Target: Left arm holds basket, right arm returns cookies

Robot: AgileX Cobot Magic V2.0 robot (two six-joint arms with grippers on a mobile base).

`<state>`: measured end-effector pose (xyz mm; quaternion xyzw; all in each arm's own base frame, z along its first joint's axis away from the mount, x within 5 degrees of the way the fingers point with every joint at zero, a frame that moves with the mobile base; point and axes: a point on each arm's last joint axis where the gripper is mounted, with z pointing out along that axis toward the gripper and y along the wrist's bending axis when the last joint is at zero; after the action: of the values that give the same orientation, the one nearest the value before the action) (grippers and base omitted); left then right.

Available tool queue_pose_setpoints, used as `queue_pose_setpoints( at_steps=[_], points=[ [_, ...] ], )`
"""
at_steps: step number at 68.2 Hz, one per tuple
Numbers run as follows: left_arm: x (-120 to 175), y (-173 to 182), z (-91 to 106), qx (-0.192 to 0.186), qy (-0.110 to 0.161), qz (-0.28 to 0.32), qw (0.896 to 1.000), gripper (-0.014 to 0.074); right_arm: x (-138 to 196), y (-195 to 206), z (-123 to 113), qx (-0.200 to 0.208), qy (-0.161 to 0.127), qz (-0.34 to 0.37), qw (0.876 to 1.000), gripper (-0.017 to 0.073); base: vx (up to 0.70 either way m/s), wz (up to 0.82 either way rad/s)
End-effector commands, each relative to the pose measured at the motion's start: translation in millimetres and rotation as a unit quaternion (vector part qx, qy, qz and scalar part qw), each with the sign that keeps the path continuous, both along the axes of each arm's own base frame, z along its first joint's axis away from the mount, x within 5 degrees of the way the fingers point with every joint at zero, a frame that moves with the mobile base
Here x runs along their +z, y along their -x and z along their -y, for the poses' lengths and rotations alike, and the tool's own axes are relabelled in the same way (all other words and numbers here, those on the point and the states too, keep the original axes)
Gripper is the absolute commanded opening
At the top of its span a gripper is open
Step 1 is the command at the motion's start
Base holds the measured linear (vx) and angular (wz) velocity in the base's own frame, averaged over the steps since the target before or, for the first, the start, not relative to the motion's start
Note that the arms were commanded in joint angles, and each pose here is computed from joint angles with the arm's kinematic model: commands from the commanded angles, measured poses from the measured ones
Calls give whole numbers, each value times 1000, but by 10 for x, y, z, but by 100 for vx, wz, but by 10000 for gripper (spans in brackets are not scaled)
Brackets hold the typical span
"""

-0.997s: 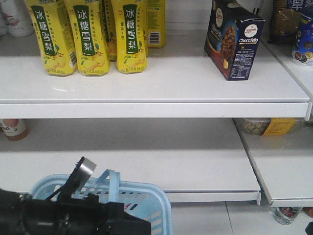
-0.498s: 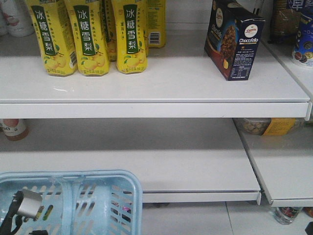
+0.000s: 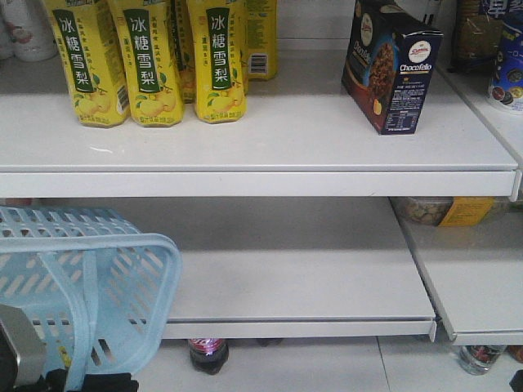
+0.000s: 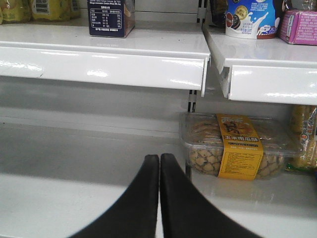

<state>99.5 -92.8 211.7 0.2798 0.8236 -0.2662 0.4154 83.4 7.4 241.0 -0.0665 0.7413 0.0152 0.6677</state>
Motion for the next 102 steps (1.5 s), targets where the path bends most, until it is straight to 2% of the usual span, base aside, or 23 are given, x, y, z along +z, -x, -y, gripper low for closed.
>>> queue_pose_setpoints(
  at_steps=[1, 13, 19, 27, 33, 36, 44, 58, 70, 78, 88, 102],
  points=[
    [120, -104, -59, 45, -5, 49, 998, -6, 87, -5, -23, 10, -12, 8, 1000, -8, 0, 0],
    [152, -183, -212, 128, 11, 45, 991, -6, 87, -5, -23, 10, -12, 8, 1000, -8, 0, 0],
    [180, -215, -278, 155, -4, 76, 985, -6, 87, -5, -23, 10, -12, 8, 1000, -8, 0, 0],
    [190, -233, -372, 207, 5, 114, 972, -6, 87, -5, -23, 10, -12, 8, 1000, -8, 0, 0],
    [167, -223, -424, 235, 23, 131, 963, -6, 87, -5, -23, 10, -12, 8, 1000, -8, 0, 0],
    [150, -204, -453, 251, 43, 134, 958, -6, 87, -5, -23, 10, -12, 8, 1000, -8, 0, 0],
    [76, -115, -521, 268, 73, 157, 948, -6, 87, -5, -23, 10, -12, 8, 1000, -8, 0, 0],
    [4, 33, -616, 273, 85, 203, 937, -6, 87, -5, -23, 10, -12, 8, 1000, -8, 0, 0],
    [-66, 108, -732, 312, 80, 209, 923, -6, 87, -5, -23, 10, -13, 8, 1000, -8, 0, 0],
    [-105, 170, -788, 327, 64, 221, 916, -6, 87, -5, -23, 10, -13, 8, 1000, -8, 0, 0],
    [-148, 239, -845, 353, 58, 226, 906, -6, 87, -5, -23, 10, -13, 8, 1000, -8, 0, 0],
    [-177, 319, -886, 368, 22, 237, 899, -6, 87, -5, -23, 10, -13, 8, 1000, -8, 0, 0]
  ],
)
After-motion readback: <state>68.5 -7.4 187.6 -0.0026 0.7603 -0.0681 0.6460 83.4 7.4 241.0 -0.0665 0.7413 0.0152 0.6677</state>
